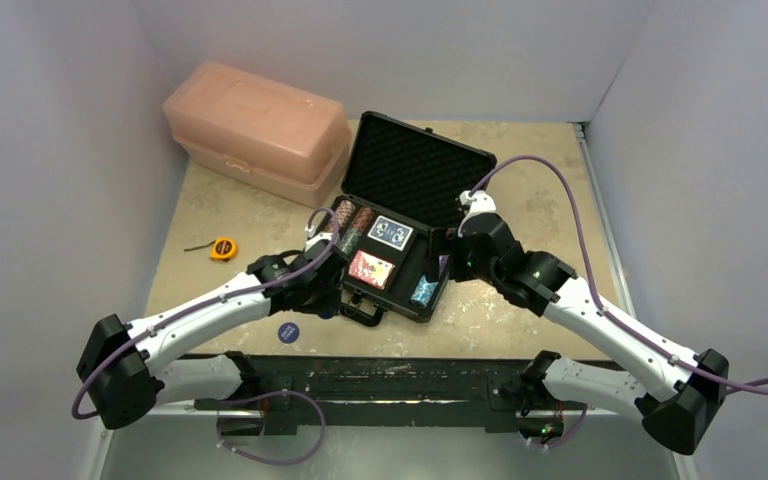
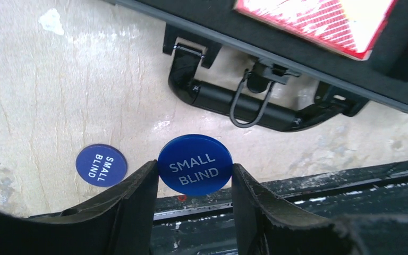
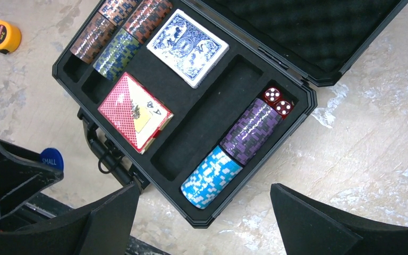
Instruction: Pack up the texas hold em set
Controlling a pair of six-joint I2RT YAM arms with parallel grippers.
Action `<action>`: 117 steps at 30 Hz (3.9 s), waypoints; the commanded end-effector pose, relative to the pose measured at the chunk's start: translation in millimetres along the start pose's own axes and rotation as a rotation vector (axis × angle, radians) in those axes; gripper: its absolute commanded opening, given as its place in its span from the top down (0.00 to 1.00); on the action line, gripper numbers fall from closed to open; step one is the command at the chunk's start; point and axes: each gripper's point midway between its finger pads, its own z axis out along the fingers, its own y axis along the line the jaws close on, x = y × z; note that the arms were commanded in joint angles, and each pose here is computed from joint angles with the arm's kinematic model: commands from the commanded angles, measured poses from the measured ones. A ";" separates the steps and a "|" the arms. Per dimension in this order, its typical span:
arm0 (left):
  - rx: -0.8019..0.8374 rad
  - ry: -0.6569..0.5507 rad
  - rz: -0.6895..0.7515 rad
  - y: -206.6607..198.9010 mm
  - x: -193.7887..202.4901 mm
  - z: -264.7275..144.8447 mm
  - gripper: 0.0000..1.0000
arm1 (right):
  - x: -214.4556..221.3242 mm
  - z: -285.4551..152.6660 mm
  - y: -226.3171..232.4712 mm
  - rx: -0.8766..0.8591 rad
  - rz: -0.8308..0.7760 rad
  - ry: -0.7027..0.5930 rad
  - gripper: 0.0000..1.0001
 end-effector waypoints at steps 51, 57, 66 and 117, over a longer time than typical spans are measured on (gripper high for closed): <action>0.112 -0.116 0.207 -128.3 -210.2 12.1 0.69 | -18.0 -37.9 -36.4 0.127 0.207 -0.186 0.01; 0.090 -0.085 0.181 -129.3 -215.7 33.0 0.69 | -16.8 -38.7 -37.5 0.127 0.199 -0.185 0.01; 0.001 -0.040 0.112 -125.1 -215.4 63.5 0.69 | -13.4 -39.8 -38.7 0.122 0.179 -0.180 0.01; -0.015 -0.121 0.110 -98.4 -206.3 23.5 0.20 | -12.1 -32.7 -33.5 0.108 0.187 -0.167 0.01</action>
